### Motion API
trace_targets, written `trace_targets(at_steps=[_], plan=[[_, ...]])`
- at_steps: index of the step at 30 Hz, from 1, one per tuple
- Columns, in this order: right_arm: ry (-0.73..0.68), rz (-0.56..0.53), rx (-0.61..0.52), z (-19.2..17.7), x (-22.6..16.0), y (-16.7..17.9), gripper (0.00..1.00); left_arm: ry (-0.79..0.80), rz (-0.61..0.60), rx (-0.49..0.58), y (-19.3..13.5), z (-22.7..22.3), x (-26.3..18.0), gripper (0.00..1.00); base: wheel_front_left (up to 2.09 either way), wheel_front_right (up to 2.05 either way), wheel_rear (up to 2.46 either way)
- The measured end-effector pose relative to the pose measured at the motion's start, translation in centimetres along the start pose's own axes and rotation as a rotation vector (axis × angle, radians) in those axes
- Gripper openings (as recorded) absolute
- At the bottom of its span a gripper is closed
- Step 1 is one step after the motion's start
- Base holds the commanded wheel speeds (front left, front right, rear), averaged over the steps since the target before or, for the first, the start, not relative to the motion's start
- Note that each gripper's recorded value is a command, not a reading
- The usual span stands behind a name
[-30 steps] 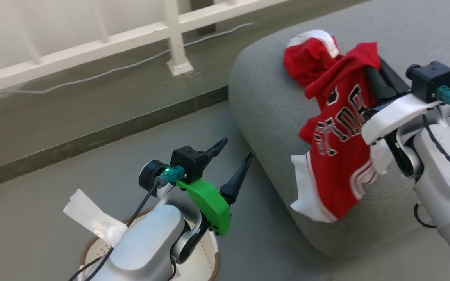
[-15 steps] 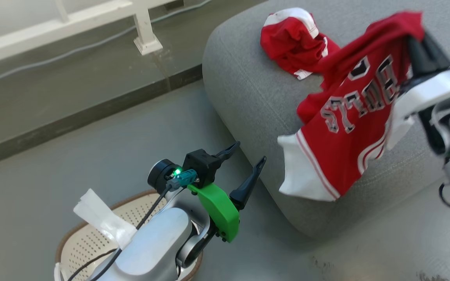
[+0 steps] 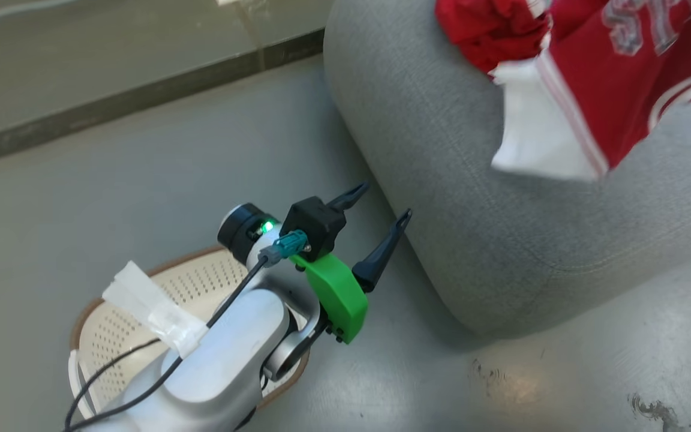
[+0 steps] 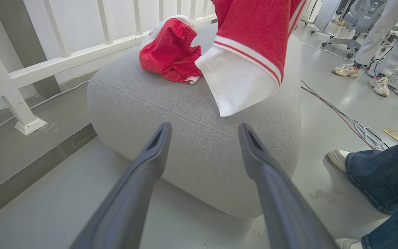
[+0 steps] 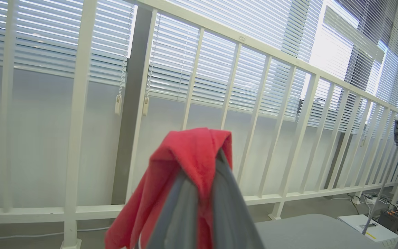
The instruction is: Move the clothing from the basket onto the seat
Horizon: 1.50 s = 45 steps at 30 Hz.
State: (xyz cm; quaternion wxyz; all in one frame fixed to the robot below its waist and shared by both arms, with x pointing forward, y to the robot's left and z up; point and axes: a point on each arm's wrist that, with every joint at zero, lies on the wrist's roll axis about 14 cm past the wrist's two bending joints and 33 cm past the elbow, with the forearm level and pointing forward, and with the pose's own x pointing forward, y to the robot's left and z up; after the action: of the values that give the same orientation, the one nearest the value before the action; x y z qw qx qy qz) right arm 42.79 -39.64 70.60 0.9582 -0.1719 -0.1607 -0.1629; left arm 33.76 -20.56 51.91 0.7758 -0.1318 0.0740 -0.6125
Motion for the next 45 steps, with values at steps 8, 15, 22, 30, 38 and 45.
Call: trace_targets(at_steps=[8, 15, 22, 30, 38, 45], plan=[[0.025, -0.084, -0.045, -0.7, 4.8, -1.9, 0.00, -0.016, -0.005, 0.015, 2.0, 0.3, -0.1, 1.00, 0.00, 0.00, 0.00], [0.168, -0.072, -0.056, -6.9, 6.7, 0.2, 0.00, -0.017, 0.032, 0.005, 4.5, 0.2, -1.0, 1.00, 0.00, 0.00, 0.00], [0.284, -0.037, -0.010, -13.8, 7.9, 5.1, 0.00, -0.001, 0.081, 0.000, 7.6, -1.0, -2.2, 1.00, 0.00, 0.00, 0.00], [0.440, 0.042, 0.068, -22.0, 6.0, 12.6, 0.00, 0.040, 0.132, -0.028, 10.9, -3.6, -3.6, 1.00, 0.00, 0.00, 0.00], [0.531, 0.051, 0.047, -26.0, 3.5, 13.6, 0.00, 0.054, 0.137, -0.054, 11.6, -4.9, -3.8, 1.00, 0.00, 0.00, 0.00], [0.548, 0.053, 0.066, -26.4, 2.3, 14.5, 0.81, 0.065, 0.133, -0.041, 11.9, -5.1, -3.9, 1.00, 0.00, 0.00, 0.00]])
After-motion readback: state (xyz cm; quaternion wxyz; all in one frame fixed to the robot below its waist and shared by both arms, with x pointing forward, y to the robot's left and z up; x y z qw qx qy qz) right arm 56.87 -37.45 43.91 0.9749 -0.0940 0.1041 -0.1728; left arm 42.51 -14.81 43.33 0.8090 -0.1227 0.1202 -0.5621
